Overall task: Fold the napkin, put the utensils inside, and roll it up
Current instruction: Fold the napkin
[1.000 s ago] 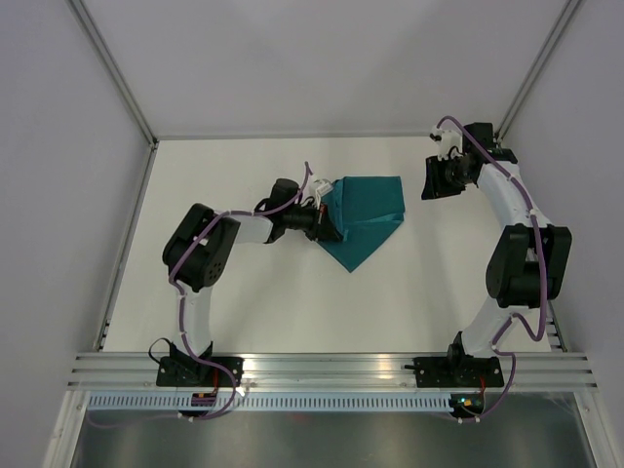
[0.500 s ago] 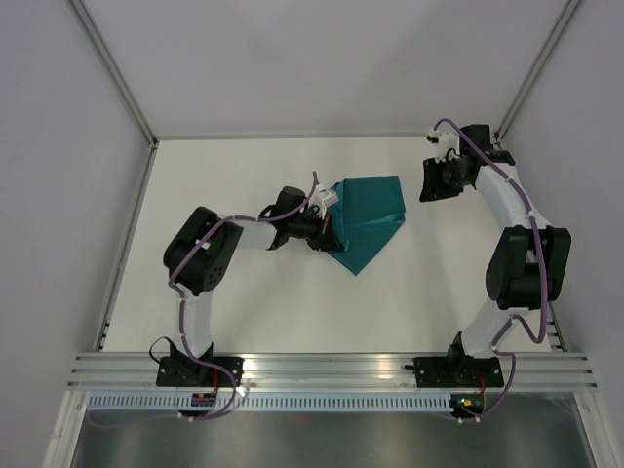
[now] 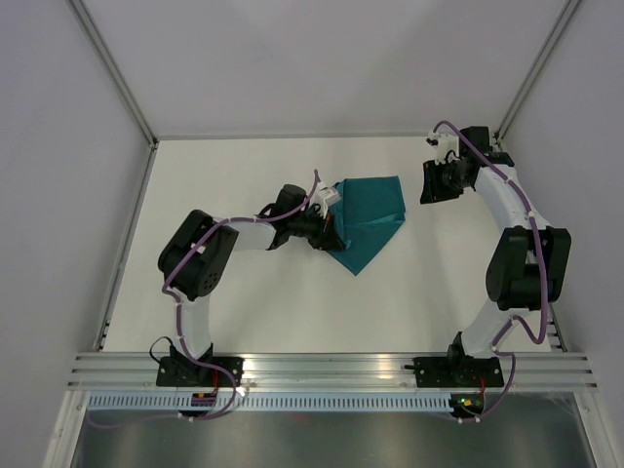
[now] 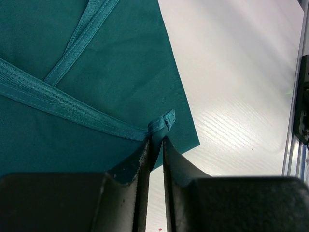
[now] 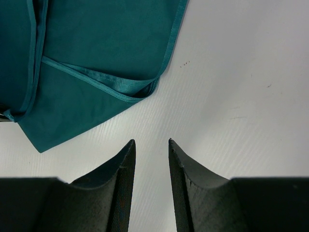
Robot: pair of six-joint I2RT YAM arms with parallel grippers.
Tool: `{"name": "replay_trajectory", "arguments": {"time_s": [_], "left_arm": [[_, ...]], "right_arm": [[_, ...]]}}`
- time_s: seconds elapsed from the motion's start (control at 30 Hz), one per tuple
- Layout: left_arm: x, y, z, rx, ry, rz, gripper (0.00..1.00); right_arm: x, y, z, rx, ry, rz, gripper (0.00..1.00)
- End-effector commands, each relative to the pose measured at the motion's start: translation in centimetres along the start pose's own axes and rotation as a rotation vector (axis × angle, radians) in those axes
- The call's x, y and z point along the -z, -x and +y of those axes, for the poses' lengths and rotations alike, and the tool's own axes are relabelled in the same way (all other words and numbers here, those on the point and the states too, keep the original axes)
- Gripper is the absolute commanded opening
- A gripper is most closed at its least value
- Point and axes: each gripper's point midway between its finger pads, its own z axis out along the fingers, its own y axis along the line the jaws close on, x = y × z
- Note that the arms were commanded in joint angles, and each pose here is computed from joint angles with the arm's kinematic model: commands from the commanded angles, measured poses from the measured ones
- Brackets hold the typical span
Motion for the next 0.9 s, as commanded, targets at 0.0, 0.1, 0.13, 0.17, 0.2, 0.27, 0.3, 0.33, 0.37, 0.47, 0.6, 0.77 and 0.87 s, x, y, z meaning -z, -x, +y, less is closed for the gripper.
{"name": "replay_trajectory", "arguments": {"time_s": [0.0, 0.1, 0.13, 0.17, 0.2, 0.27, 0.3, 0.33, 0.37, 0.47, 0.6, 0.77, 0.87], "left_arm": [[0.5, 2.1, -0.9, -0.102, 0.0, -0.035, 0.22], [0.4, 1.8, -1.0, -0.108, 0.001, -0.02, 0.28], [0.3, 1.6, -1.0, -0.107, 0.005, -0.016, 0.31], [0.3, 1.6, -1.0, -0.108, 0.006, -0.016, 0.32], [0.3, 1.5, -1.0, -0.108, 0.005, -0.013, 0.36], [0.3, 1.6, -1.0, -0.111, 0.01, -0.014, 0.41], [0.3, 1.7, -1.0, -0.113, 0.013, -0.017, 0.49], [0.3, 1.7, -1.0, -0.114, 0.015, -0.018, 0.5], [0.3, 2.0, -1.2, -0.12, 0.013, -0.025, 0.5], [0.9, 4.1, -2.0, -0.147, 0.016, -0.078, 0.51], [3.0, 10.3, 0.0, -0.18, 0.236, -0.196, 0.56], [6.8, 16.1, 5.5, -0.137, 0.604, -0.27, 0.59], [9.4, 15.0, 11.2, -0.008, 0.866, -0.21, 0.58]], "right_arm": [[1.3, 1.2, 0.3, 0.029, -0.017, -0.054, 0.4], [1.2, 1.2, 0.5, 0.03, -0.015, -0.053, 0.4], [1.2, 1.1, 0.5, 0.029, -0.015, -0.052, 0.4], [1.1, 1.1, 0.4, 0.027, -0.015, -0.05, 0.4], [1.2, 1.2, 0.5, 0.029, -0.014, -0.052, 0.4], [1.1, 1.1, 0.5, 0.029, -0.014, -0.05, 0.4], [1.1, 1.1, 0.6, 0.03, -0.014, -0.051, 0.4], [1.0, 1.0, 0.7, 0.031, -0.012, -0.048, 0.4], [1.0, 1.0, 0.7, 0.03, -0.012, -0.048, 0.4], [0.7, 0.6, 1.0, 0.029, -0.008, -0.037, 0.4], [-0.8, -0.6, 2.4, 0.037, 0.009, 0.004, 0.4], [-3.3, -2.5, 3.4, -0.013, 0.03, 0.068, 0.39], [-5.0, -3.4, 3.0, -0.04, 0.009, 0.107, 0.37]]}}
